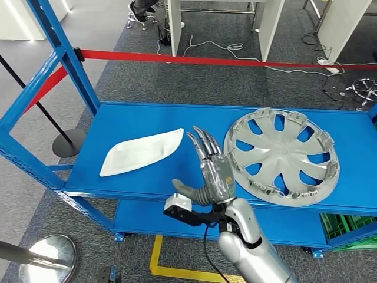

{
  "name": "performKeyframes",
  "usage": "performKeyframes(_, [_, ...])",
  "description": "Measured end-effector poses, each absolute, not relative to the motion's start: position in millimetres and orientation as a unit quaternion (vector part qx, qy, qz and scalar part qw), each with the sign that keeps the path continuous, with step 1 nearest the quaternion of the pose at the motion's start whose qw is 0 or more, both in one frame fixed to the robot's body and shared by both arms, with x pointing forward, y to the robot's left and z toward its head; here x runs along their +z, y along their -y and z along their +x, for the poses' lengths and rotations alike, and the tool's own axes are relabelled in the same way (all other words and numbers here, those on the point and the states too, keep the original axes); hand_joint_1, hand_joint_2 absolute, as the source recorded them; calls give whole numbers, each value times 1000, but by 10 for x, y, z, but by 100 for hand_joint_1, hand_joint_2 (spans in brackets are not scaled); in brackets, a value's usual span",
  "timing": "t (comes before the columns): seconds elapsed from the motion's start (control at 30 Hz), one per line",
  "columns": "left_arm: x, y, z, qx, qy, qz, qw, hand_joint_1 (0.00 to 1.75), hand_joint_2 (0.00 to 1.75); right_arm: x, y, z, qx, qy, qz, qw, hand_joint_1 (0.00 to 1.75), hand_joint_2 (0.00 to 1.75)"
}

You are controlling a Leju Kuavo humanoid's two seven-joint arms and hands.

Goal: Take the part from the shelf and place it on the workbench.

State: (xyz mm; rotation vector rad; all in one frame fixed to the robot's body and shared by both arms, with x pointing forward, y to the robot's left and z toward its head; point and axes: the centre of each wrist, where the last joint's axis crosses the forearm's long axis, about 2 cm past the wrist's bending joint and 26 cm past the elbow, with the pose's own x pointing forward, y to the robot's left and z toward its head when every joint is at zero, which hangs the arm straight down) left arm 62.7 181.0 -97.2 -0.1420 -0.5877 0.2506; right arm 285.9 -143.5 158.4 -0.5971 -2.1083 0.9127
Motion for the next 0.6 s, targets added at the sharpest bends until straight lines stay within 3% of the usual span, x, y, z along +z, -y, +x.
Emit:
performKeyframes(0.37, [-964,-1780,637,113,287,-81,948,0,0,1517,1555,3569,499,712,-225,439,0,175])
performKeyframes(0.6, [-967,-1792,636,110,285,-81,949,0,0,1446,1691,3796,505,655,-303,474,0,175])
